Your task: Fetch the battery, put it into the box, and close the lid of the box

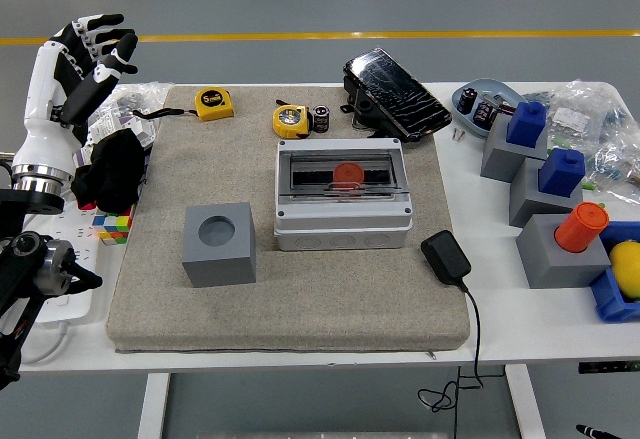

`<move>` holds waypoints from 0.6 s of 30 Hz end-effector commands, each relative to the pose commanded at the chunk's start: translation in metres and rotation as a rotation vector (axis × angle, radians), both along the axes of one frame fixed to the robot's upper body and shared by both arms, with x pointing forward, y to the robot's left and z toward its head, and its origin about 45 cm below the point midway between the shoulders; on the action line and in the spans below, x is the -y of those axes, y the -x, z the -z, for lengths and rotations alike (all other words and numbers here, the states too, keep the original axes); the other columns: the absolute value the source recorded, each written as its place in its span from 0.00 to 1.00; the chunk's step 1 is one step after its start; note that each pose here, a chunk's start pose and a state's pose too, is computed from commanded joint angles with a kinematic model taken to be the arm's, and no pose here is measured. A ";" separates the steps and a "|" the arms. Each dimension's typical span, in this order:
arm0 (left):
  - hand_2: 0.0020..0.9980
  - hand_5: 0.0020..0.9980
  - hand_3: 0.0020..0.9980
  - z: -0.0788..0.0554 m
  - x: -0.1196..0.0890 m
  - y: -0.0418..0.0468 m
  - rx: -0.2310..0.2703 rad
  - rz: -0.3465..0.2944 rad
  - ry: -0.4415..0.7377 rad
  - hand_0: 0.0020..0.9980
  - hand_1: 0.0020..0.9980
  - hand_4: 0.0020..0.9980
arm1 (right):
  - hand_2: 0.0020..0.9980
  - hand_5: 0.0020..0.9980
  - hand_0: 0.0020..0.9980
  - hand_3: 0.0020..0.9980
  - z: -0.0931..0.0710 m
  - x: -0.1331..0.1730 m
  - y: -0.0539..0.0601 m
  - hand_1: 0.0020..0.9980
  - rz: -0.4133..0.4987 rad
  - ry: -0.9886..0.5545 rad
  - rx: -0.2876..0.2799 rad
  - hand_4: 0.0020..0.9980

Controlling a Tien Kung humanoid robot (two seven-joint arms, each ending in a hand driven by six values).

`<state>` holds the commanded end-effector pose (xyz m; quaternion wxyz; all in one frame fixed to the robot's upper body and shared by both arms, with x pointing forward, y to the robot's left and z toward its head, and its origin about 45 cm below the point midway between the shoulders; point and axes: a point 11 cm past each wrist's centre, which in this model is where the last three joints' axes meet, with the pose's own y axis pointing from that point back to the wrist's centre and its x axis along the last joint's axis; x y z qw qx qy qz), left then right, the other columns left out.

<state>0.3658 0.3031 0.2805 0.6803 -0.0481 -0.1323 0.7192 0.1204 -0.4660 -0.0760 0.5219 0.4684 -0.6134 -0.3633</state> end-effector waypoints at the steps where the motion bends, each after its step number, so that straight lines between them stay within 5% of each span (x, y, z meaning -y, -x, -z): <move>1: 0.62 0.48 0.63 0.001 0.000 0.0003 -0.003 0.001 0.000 0.40 0.61 0.92 | 0.62 0.49 0.67 0.53 0.000 0.000 0.000 0.66 0.001 0.000 0.000 0.91; 18: 0.62 0.48 0.63 0.011 0.008 0.0010 -0.047 0.025 0.000 0.39 0.60 0.92 | 0.62 0.49 0.67 0.53 0.001 -0.002 0.003 0.66 0.005 -0.003 -0.001 0.91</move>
